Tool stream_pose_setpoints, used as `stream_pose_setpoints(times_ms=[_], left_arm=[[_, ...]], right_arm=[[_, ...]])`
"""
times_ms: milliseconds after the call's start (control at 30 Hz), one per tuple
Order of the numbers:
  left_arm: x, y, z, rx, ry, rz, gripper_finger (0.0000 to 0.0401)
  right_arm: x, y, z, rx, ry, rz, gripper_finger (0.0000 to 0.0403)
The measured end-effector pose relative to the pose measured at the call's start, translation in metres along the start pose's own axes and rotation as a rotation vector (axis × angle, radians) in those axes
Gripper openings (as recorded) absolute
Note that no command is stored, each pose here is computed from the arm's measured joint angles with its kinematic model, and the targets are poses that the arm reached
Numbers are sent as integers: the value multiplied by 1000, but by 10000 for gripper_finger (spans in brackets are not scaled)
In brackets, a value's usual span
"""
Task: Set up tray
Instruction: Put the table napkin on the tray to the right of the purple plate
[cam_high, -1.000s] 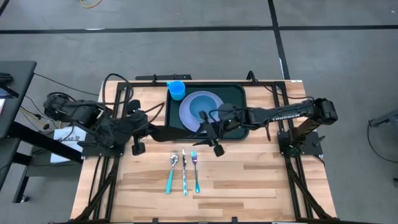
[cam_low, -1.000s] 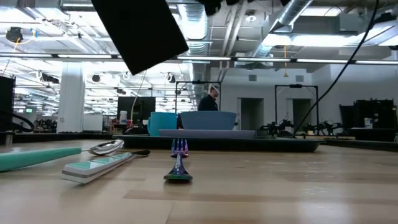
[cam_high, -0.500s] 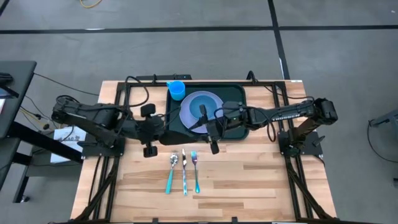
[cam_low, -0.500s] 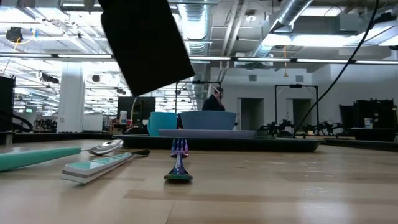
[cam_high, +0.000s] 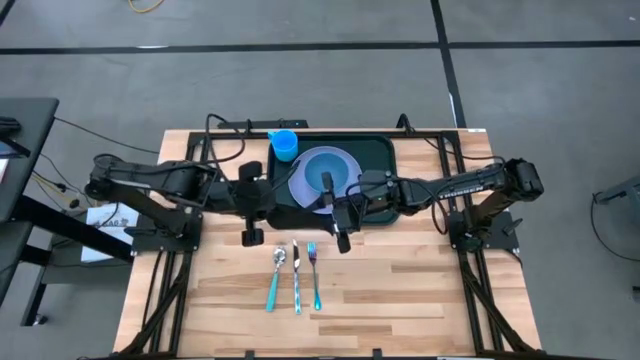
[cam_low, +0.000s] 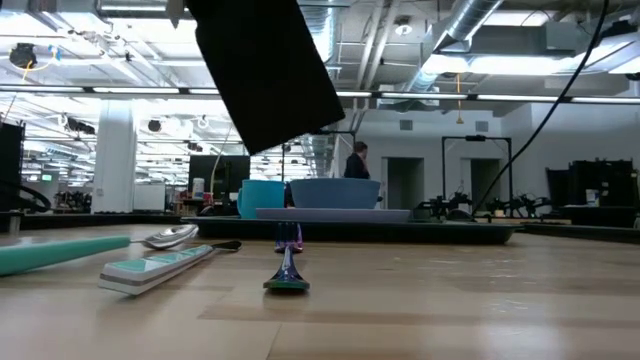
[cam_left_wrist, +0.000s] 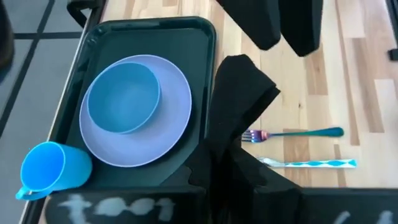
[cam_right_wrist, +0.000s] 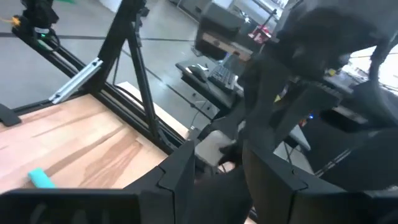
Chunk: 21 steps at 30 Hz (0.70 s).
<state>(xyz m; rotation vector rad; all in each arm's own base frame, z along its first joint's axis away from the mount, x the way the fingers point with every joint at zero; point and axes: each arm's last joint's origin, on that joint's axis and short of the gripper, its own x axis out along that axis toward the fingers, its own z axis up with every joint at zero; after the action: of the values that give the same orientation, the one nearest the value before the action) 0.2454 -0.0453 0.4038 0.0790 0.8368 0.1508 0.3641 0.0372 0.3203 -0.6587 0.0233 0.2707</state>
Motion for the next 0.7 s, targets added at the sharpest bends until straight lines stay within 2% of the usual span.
stream_pose_setpoints(times_ms=[300,700], left_arm=[[14,-3,6,66,8,-34,8],[15,-5,10,69,-29,-73,8]], right_arm=[[0,-3,-2,-6,46,-68,127],[-2,-9,-8,-12,77,-83,127]])
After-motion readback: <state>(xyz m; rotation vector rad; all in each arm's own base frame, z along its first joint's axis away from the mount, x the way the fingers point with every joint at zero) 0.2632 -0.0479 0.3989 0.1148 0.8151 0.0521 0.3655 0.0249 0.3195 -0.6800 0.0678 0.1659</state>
